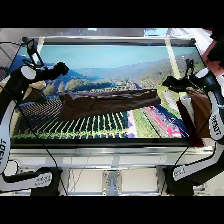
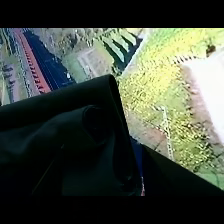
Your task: Fold the shirts.
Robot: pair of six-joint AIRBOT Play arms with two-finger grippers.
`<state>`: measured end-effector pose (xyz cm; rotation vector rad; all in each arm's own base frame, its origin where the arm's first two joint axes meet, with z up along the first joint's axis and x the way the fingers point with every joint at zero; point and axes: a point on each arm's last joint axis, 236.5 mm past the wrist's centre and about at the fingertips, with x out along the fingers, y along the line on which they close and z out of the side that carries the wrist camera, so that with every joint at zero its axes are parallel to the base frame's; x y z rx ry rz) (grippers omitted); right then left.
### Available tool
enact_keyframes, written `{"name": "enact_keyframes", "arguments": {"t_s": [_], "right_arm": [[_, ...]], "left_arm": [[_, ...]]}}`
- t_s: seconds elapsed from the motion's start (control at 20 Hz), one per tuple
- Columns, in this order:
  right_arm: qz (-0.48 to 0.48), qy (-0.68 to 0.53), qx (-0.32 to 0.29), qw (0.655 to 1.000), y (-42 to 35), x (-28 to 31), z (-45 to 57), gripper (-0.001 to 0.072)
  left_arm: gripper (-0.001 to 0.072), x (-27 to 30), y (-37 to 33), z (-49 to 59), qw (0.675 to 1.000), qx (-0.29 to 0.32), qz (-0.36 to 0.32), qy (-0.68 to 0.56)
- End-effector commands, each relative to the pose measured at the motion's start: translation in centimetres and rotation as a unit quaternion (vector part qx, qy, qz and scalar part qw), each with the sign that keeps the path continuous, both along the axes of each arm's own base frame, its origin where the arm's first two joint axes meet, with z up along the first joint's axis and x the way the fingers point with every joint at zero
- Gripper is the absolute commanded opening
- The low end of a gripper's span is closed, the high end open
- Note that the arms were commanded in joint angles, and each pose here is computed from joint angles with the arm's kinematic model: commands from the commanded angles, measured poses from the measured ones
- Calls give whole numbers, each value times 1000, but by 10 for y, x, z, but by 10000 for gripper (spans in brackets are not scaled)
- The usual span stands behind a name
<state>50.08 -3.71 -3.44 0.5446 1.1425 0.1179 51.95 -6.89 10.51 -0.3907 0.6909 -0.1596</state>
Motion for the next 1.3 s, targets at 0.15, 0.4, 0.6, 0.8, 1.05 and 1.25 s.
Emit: {"name": "enact_keyframes", "arguments": {"t_s": [0.15,0.4,0.6,0.8,1.05,1.25], "right_arm": [[25,60,77,995,10,-17,-54,556],[42,77,131,987,34,-20,-75,556],[74,75,131,986,60,-20,-76,544],[102,75,134,983,89,-20,-74,323],[156,10,233,960,129,-9,-10,29],[178,-49,210,960,128,4,61,29]], "left_arm": [[512,1,-12,5,1000,-1,-16,-11],[512,-3,-56,12,992,57,-101,-55],[511,-6,-92,21,985,66,-133,-84],[461,-16,-131,9,980,64,-170,-77],[15,-28,-175,-35,977,53,-206,-32],[14,-52,-201,-98,973,23,-219,71]]}}
